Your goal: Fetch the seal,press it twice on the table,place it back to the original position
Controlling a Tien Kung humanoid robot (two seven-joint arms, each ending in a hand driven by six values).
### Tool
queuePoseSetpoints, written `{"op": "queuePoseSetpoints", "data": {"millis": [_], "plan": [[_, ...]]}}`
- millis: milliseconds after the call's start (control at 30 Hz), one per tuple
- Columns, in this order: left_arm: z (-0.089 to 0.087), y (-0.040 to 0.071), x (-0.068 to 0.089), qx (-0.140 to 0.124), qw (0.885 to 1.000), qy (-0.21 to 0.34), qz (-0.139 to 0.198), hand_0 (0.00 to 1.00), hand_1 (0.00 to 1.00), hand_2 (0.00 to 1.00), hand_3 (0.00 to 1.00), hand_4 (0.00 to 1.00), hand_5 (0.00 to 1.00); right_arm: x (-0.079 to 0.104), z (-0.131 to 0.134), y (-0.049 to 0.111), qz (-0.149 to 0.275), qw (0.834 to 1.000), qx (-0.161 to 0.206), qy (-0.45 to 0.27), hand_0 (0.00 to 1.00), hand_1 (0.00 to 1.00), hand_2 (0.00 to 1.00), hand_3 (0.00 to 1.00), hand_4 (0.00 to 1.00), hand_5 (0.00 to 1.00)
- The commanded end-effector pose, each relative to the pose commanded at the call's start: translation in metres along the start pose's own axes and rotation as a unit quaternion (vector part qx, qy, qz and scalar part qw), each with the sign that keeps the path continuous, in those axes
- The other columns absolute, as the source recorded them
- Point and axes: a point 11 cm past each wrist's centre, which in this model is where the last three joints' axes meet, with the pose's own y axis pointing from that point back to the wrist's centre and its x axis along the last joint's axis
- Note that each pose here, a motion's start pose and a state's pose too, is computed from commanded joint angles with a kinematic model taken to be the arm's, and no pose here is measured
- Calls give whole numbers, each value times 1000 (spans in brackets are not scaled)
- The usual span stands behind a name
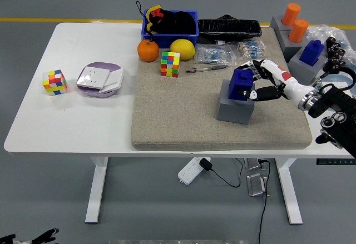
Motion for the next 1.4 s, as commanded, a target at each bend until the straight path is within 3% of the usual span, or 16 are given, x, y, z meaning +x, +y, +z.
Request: {"op": "queuePoseSetpoints", "data": {"millis": [567, 1400], "plan": [[3, 1, 2, -1, 1000, -4, 2, 814, 790, 768, 803, 694, 421, -4, 1, -3, -7, 1000, -2, 6, 560, 439, 452, 466, 684, 2], [0, 0, 1, 0, 1000, -4, 1, 815, 790, 768, 804, 694, 420, 6, 2, 0, 0, 1000, -4, 19, 559, 438, 450, 467, 688, 2]]}}
